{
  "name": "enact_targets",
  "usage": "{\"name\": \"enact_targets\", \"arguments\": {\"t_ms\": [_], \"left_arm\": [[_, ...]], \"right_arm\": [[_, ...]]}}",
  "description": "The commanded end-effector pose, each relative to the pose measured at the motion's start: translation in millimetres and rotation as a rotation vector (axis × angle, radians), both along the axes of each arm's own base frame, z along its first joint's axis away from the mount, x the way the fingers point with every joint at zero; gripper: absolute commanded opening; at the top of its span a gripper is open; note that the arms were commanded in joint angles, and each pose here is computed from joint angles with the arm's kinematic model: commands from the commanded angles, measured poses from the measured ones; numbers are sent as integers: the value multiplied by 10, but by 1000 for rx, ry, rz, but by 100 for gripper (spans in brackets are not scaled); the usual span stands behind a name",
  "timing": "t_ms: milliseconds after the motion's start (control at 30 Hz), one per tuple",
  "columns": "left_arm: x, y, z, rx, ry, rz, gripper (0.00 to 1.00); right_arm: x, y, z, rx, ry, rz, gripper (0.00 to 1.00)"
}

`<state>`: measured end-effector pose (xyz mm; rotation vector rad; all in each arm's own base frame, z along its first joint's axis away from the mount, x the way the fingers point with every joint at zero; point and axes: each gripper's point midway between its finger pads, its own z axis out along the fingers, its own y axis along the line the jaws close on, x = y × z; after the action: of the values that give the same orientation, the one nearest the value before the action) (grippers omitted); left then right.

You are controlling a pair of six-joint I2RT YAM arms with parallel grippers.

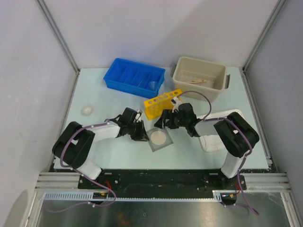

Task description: Organize the chemistry lab equipment

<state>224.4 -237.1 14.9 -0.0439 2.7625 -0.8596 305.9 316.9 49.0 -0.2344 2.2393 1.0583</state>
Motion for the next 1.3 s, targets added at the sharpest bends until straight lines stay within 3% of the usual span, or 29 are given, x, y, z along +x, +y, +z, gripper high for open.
{"name": "enact_targets", "arguments": {"t_ms": [0,467,967,1067,1267], "left_arm": [[-76,140,-198,71,42,16,24],[-80,140,-184,67,40,18,23],[-78,134,-194,68,42,11,23],[-77,135,-197,70,42,10,23],[-90,149,-215,74,46,12,23]], "right_arm": [[-348,31,-38,107,221,128,93],[-391,64,463,395,268,214,93],[-471,-115,-111,242,360,128,89],[-448,-192,-166,198,355,100,79],[-420,-268,-128,172,334,87,40]]}}
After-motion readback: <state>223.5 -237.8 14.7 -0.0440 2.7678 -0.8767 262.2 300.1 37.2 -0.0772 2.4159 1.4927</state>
